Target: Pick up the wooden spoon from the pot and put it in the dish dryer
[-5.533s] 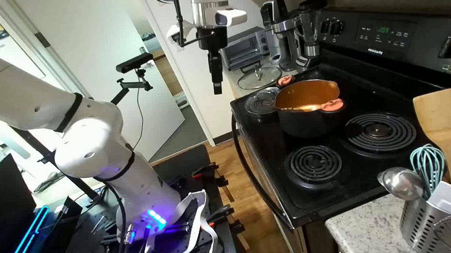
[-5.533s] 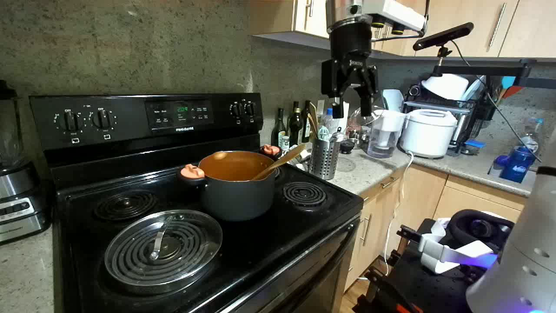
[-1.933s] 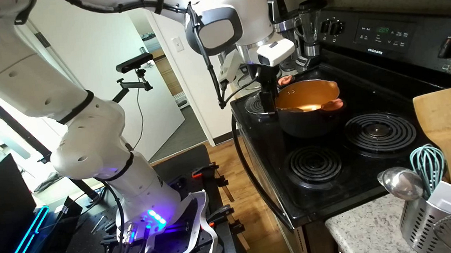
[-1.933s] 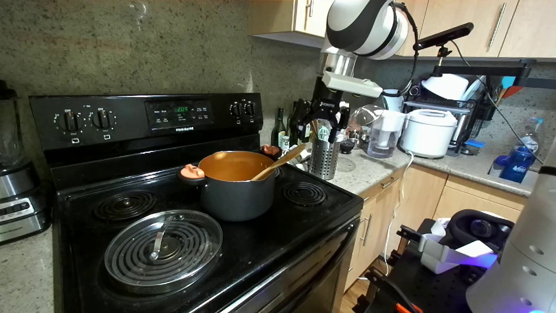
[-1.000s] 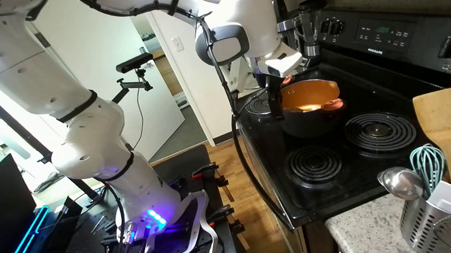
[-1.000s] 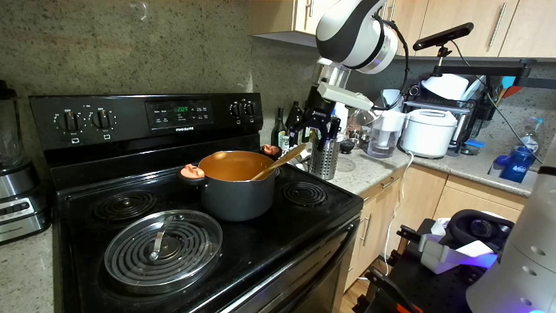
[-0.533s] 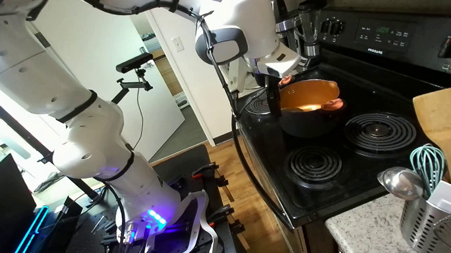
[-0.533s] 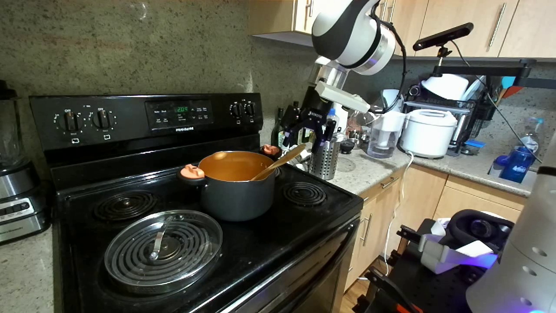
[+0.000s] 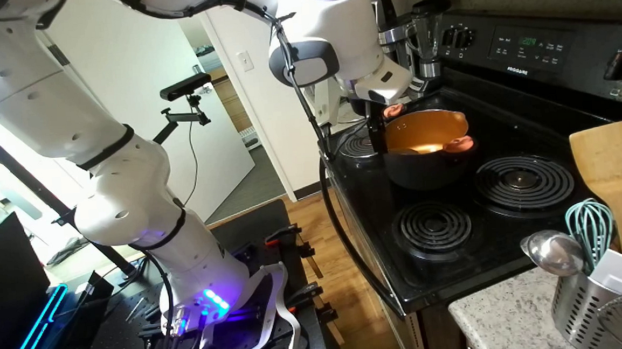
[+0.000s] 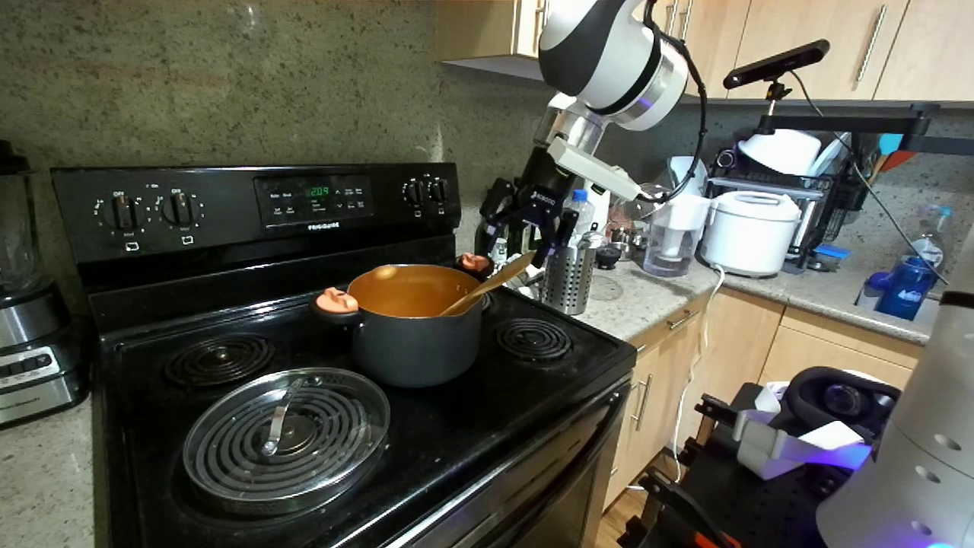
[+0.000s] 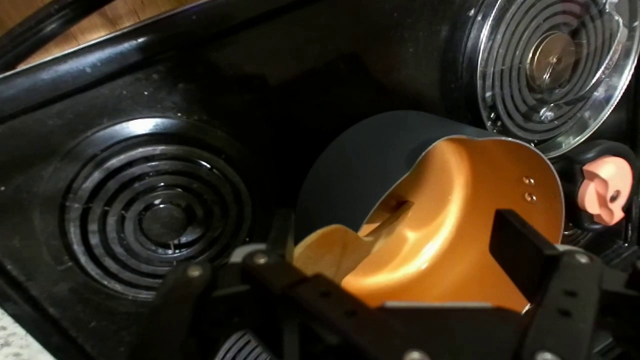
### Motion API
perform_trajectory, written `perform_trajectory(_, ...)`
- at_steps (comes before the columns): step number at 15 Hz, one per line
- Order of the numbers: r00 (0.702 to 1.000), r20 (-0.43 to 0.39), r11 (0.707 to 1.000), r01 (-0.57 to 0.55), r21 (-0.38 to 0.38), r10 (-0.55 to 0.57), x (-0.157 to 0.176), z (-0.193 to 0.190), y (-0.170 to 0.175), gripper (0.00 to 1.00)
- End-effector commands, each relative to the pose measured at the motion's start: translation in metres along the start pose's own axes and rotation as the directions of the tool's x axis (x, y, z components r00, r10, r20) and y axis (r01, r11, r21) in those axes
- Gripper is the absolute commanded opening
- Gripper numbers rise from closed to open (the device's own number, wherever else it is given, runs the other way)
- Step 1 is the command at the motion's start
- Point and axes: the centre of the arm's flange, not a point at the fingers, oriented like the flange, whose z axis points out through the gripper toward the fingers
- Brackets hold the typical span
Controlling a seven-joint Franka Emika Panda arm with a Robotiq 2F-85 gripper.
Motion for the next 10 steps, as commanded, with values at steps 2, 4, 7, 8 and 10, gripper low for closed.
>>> perform_trajectory(2,0.998,0.031,0.998,-0.061,-0.013,0.061,-0.001,-0.002,0.008,1.0)
perform_trajectory(4,0.993,0.031,0.993,-0.109,-0.044,0.111,-0.008,-0.002,0.012,1.0)
perform_trajectory(7,0.987,0.01,0.987,-0.158,-0.027,0.158,-0.002,-0.004,0.019,1.0)
perform_trajectory(8,0.986,0.003,0.986,-0.168,-0.014,0.168,0.001,-0.005,0.021,1.0)
perform_trajectory(10,0.984,-0.021,0.983,-0.179,0.032,0.179,0.01,-0.01,0.027,1.0)
